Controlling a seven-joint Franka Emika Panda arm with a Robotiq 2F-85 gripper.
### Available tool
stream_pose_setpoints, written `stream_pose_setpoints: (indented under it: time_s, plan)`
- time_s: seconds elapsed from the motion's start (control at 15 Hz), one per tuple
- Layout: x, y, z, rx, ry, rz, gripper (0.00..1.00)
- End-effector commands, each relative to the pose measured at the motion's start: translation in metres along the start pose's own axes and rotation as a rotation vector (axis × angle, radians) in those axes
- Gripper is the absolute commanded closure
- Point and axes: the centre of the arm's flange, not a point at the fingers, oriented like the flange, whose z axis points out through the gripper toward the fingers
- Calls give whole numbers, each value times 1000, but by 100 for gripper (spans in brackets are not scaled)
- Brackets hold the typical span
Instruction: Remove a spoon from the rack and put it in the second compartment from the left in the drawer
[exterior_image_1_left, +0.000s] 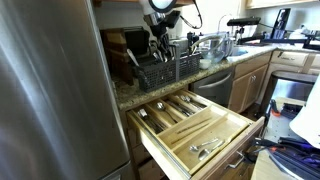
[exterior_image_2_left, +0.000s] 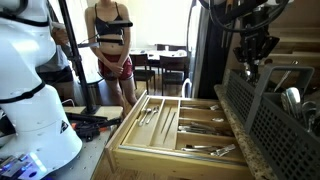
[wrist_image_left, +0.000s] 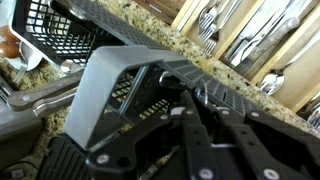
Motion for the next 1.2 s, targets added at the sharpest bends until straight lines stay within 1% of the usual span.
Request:
stream_pose_setpoints:
  time_s: [0.0,0.6,1.13]
  plan:
    - [1,-5,-1,-23,-4,21,94]
    - [-4,-2,-7,-27,-1,36,94]
    - [-17,1,-27,-34,16,44,94]
